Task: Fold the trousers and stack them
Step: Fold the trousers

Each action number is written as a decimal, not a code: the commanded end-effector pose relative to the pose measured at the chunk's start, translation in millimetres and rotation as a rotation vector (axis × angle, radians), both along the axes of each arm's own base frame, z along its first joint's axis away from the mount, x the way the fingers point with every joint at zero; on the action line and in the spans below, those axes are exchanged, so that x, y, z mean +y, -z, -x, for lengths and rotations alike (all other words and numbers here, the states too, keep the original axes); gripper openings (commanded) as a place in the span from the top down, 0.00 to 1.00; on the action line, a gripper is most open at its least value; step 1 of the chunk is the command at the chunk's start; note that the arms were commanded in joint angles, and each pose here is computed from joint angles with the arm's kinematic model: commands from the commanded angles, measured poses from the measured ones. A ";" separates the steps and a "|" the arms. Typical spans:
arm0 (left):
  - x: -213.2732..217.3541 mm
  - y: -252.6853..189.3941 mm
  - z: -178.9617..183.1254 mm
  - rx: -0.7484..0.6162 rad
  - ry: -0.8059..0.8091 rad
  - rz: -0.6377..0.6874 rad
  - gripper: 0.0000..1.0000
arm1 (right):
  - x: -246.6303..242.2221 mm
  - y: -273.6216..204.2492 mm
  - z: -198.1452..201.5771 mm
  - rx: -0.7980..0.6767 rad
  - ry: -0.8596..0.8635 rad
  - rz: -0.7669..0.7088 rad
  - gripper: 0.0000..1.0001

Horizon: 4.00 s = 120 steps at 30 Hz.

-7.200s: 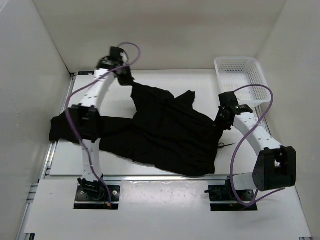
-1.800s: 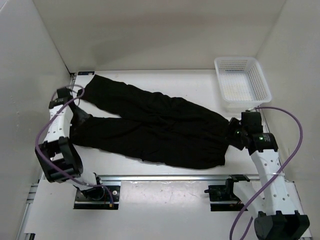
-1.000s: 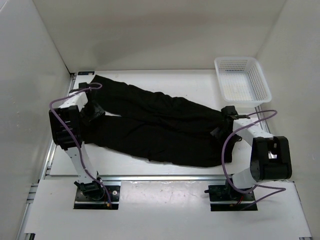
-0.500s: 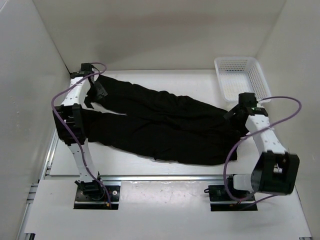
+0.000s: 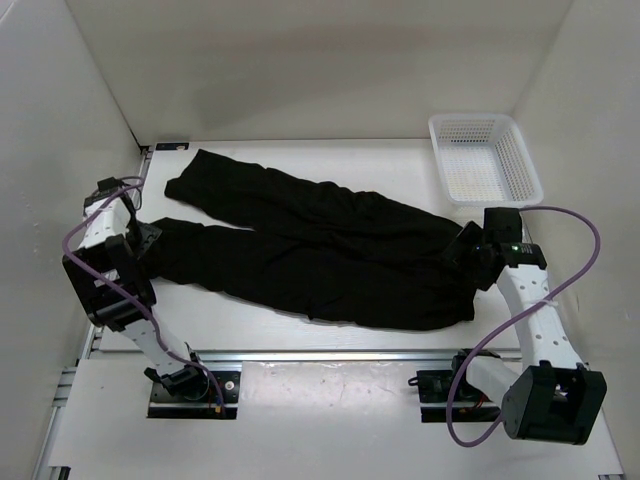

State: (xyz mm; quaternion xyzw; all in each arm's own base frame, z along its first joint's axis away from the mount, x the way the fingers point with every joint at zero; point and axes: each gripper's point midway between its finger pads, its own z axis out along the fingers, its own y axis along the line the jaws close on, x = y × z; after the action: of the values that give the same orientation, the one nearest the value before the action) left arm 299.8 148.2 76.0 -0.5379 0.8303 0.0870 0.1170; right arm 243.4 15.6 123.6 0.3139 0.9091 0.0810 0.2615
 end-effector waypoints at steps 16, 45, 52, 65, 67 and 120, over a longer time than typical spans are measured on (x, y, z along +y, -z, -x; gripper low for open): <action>11.4 44.9 7.0 0.075 -0.094 0.005 0.28 | 13.0 -8.8 3.4 0.016 -0.052 -0.068 0.18; 5.1 -76.9 -49.3 -0.232 0.070 -0.072 0.90 | 38.9 72.7 88.3 0.191 0.172 -0.259 0.34; 3.8 -91.7 -51.0 -0.262 0.074 -0.076 0.90 | 38.2 92.1 83.7 0.205 0.221 -0.269 0.43; 2.9 -109.0 -53.1 -0.291 0.078 -0.080 0.90 | 14.6 75.2 69.9 0.140 0.246 -0.106 1.00; 3.1 -118.2 -53.6 -0.308 0.078 -0.087 0.90 | 4.9 57.0 77.3 0.123 0.241 -0.050 1.00; -50.2 -105.5 -235.2 -0.474 0.633 -0.123 0.20 | -18.1 1.9 -12.6 0.081 0.226 -0.058 0.22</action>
State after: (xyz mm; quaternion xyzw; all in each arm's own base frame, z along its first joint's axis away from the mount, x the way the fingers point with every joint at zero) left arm 548.7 93.1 197.1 -0.2390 0.8922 -0.0203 0.3828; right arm 278.8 -27.7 136.4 0.4242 0.8621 0.0167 0.2767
